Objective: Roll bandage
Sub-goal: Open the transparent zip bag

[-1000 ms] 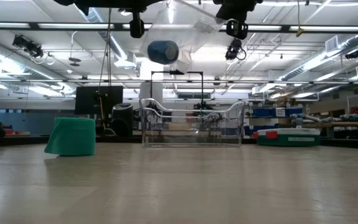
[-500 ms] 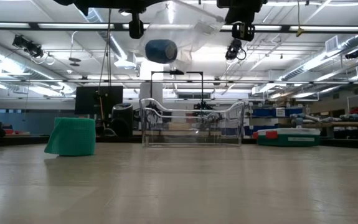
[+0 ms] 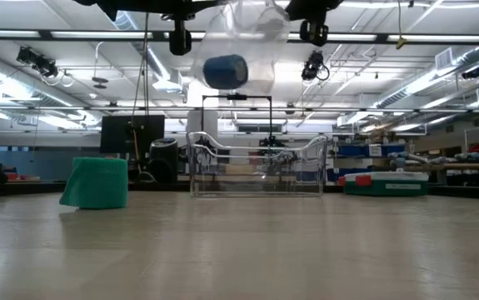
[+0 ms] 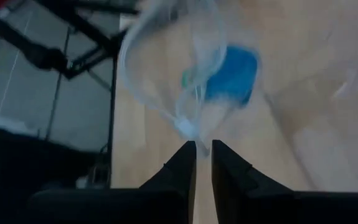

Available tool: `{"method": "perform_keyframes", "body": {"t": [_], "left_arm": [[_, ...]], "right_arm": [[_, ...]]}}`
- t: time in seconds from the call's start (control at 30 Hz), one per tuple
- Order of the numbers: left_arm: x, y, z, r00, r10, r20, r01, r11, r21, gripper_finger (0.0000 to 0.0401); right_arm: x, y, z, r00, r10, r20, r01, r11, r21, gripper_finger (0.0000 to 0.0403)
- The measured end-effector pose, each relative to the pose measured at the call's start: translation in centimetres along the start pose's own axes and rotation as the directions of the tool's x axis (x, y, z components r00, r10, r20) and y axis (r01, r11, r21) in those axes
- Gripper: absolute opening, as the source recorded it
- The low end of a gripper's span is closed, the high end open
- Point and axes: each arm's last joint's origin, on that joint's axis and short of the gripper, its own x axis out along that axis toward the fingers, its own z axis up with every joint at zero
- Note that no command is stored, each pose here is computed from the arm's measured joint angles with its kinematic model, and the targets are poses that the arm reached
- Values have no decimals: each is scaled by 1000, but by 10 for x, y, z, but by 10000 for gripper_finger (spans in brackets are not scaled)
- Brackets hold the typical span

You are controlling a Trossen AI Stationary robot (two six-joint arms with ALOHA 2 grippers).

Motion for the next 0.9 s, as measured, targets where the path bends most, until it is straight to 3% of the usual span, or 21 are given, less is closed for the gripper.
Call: {"method": "perform_keyframes", "body": {"t": [0.2, 0.33, 0.9], "left_arm": [[0, 0, 0, 1000, -1, 2, 1, 1000, -3, 0], [0, 0, 0, 1000, 1, 3, -1, 1000, -5, 0], [0, -1, 1, 1000, -2, 13, 2, 1000, -2, 0]], "right_arm": [[3, 3, 8, 997, -26, 75, 28, 999, -16, 46], [0, 4, 7, 997, -20, 77, 18, 1000, 22, 46], [9, 10, 8, 995, -47, 85, 53, 996, -72, 48]]}}
